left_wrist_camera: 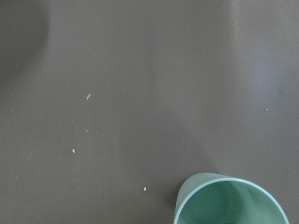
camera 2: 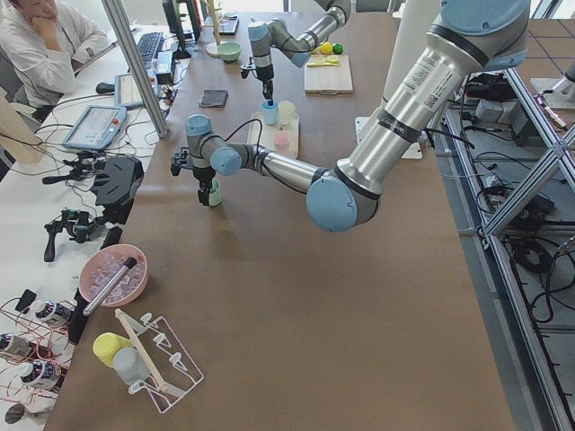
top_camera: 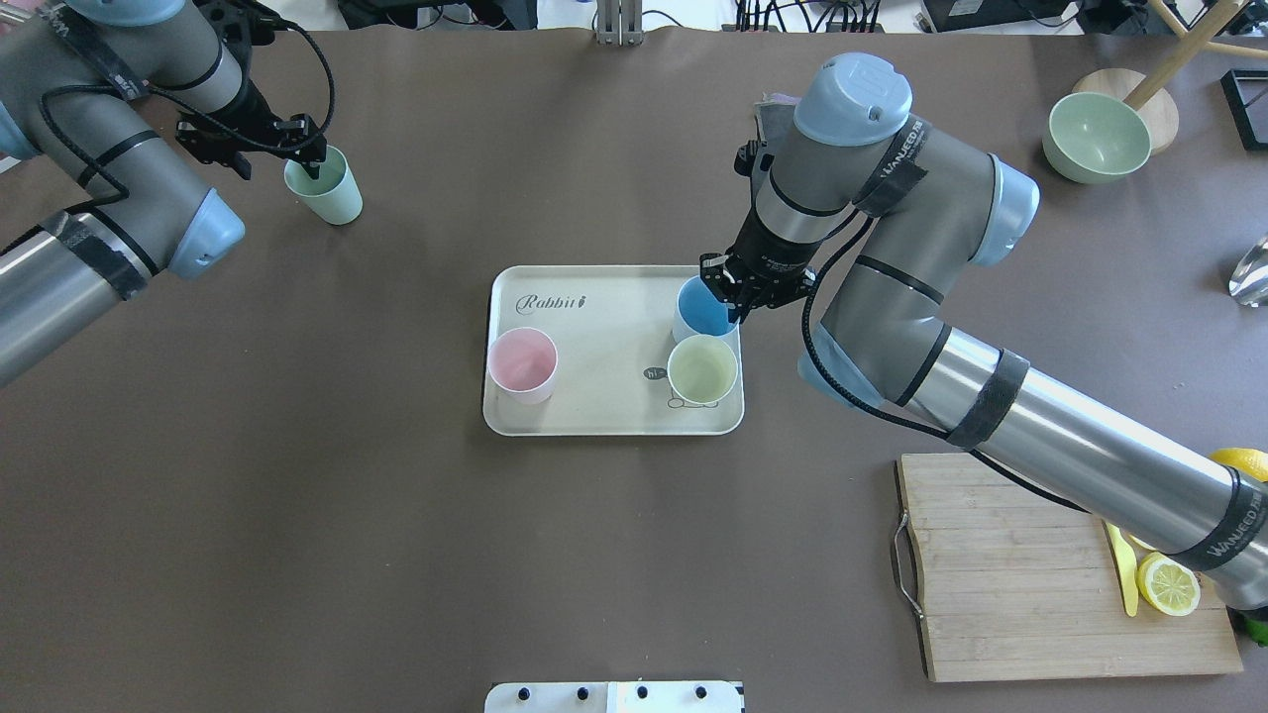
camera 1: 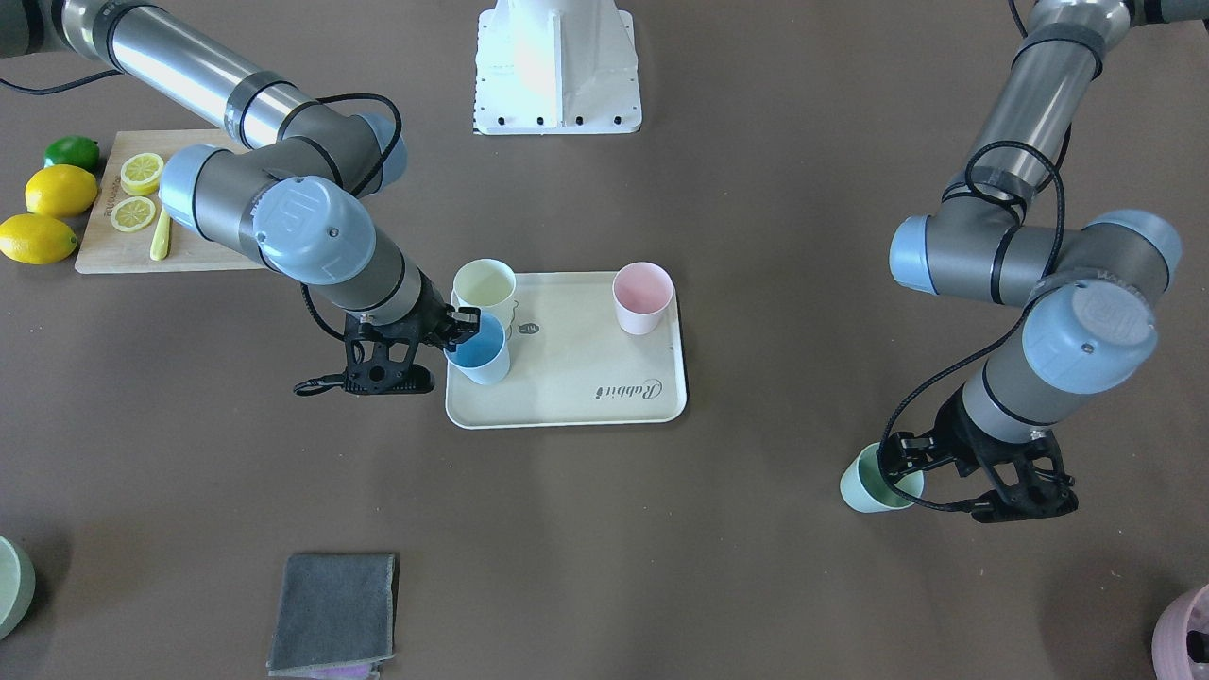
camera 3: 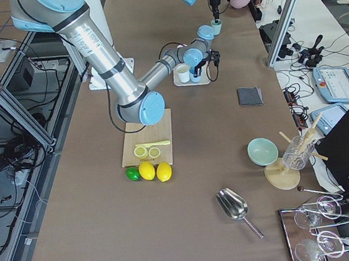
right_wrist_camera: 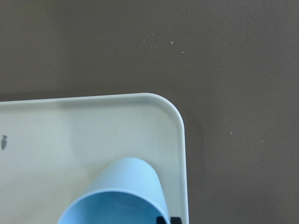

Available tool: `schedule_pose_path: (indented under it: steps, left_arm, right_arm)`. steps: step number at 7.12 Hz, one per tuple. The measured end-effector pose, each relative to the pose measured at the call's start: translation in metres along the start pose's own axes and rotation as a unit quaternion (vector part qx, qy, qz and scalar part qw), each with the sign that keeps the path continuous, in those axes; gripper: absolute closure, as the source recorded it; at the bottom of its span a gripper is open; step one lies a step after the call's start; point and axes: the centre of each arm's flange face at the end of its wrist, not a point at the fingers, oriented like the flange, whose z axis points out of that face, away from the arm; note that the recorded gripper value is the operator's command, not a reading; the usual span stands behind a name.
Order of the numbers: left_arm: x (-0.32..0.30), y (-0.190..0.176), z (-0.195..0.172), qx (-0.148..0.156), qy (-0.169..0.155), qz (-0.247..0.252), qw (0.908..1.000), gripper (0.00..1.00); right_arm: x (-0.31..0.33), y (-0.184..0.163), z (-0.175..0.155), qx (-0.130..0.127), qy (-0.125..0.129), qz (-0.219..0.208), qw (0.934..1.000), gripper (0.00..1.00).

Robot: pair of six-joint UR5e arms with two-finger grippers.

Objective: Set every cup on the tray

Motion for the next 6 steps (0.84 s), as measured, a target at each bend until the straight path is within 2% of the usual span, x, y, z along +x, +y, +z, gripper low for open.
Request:
schedule_pose_path:
  steps: [1,3,5,6]
  left_arm:
    - [0.004,0.003,0.004,-0.002,0.002,-0.002,1.0,1.0]
    - [0.016,0.003,0.0,-0.003,0.01,-0.001,0.9999,1.0]
    - [0.049,-0.001,-0.021,-0.005,0.035,-0.005,0.9994,1.0]
    - [0.079,0.006,-0.033,-0.007,0.049,-0.015,0.9986,1.0]
  right_arm:
    - [0.001,-0.002,-0.003,0.005,-0.004,-0.004,1.0,0.0]
    - [0.01,-0.02,-0.038,0.026,-0.027,-0.006,0.9993,0.0]
    - [0.035,-0.039,-0.082,0.036,-0.047,0.008,0.9982,0.0]
    - [0.053,-0.047,-0.092,0.041,-0.047,0.013,0.998,0.0]
